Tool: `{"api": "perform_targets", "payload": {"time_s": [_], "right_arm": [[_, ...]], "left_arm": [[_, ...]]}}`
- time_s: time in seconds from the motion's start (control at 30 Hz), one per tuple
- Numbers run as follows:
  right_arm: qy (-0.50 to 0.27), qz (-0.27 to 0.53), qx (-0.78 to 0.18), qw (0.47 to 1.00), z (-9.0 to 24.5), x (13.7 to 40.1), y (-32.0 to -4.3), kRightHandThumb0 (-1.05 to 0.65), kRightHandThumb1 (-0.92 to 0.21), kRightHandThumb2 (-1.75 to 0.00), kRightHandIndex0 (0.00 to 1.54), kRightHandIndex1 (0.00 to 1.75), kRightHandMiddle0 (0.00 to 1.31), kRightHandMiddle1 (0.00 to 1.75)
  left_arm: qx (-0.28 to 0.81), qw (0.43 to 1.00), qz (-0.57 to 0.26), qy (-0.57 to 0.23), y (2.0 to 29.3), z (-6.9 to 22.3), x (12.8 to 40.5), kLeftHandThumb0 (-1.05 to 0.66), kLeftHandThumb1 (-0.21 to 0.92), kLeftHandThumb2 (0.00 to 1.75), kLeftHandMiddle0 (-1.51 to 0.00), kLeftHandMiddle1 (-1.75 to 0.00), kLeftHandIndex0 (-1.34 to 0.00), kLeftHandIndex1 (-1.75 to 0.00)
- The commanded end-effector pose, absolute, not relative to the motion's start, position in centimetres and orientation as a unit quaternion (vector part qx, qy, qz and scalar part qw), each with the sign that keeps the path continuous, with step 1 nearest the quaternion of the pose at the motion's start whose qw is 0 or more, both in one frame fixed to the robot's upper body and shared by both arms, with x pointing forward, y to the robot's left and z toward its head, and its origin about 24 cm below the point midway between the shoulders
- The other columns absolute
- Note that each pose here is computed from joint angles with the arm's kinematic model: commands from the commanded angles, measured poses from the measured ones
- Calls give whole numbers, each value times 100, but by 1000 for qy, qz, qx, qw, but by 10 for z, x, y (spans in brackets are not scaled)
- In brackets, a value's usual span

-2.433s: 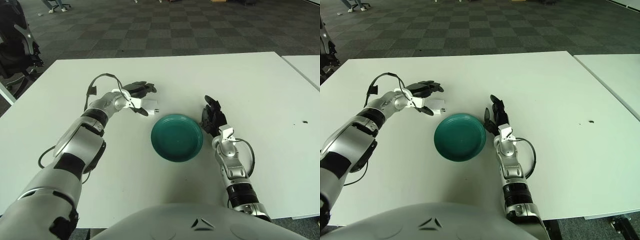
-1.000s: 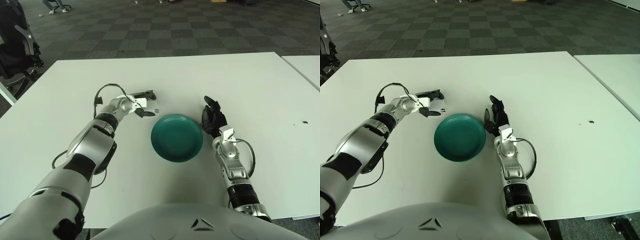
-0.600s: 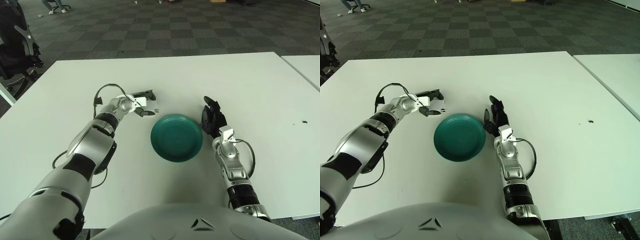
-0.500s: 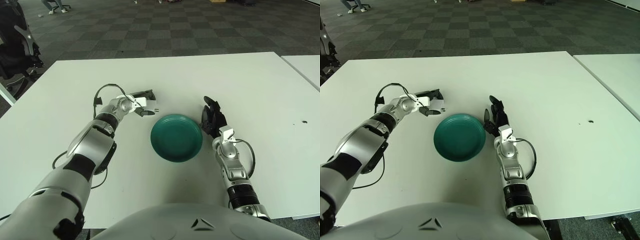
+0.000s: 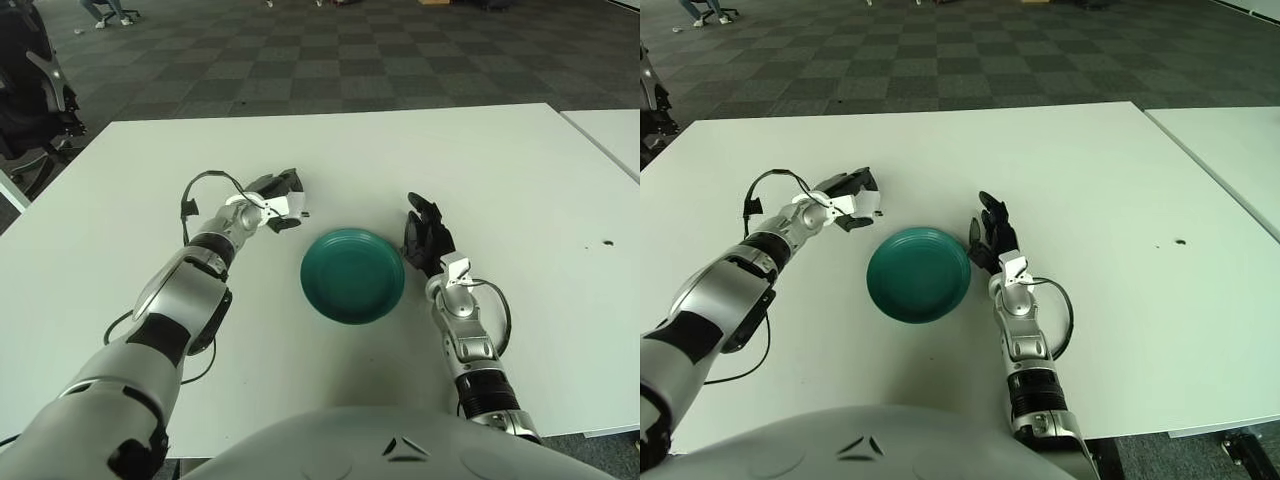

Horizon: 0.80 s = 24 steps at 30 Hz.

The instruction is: Put the charger into the plate.

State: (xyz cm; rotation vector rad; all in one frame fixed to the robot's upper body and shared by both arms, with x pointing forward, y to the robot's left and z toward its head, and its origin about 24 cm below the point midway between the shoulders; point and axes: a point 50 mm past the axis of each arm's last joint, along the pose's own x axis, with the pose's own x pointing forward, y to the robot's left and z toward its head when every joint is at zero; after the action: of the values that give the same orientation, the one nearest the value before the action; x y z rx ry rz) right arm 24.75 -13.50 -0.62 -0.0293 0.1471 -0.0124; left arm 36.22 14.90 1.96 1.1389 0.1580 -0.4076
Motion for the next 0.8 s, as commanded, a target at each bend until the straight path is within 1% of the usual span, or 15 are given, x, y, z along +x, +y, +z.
{"api": "perform_targets", "payload": {"time_s": [0.0, 0.27, 0.57, 0.77], "right_arm": [[216, -24, -8, 976, -57, 209, -144, -83, -92, -83, 17, 0, 0, 49], [212, -24, -3, 977, -57, 209, -144, -81, -92, -82, 15, 0, 0, 45], [212, -25, -3, 977, -57, 209, -144, -80, -92, -81, 13, 0, 0, 44], [212, -26, 1, 977, -58, 208, -145, -80, -92, -81, 13, 0, 0, 46]], "left_arm": [[533, 817, -193, 104, 158, 2, 350, -44, 45, 113, -75, -175, -50, -175], [522, 826, -192, 98, 158, 4, 351, -44, 40, 120, -79, -175, -54, -175], [518, 831, -183, 82, 157, 8, 353, -45, 38, 123, -87, -175, -55, -175], [492, 854, -170, 22, 158, 38, 368, -45, 37, 124, -94, -175, -56, -175]]}}
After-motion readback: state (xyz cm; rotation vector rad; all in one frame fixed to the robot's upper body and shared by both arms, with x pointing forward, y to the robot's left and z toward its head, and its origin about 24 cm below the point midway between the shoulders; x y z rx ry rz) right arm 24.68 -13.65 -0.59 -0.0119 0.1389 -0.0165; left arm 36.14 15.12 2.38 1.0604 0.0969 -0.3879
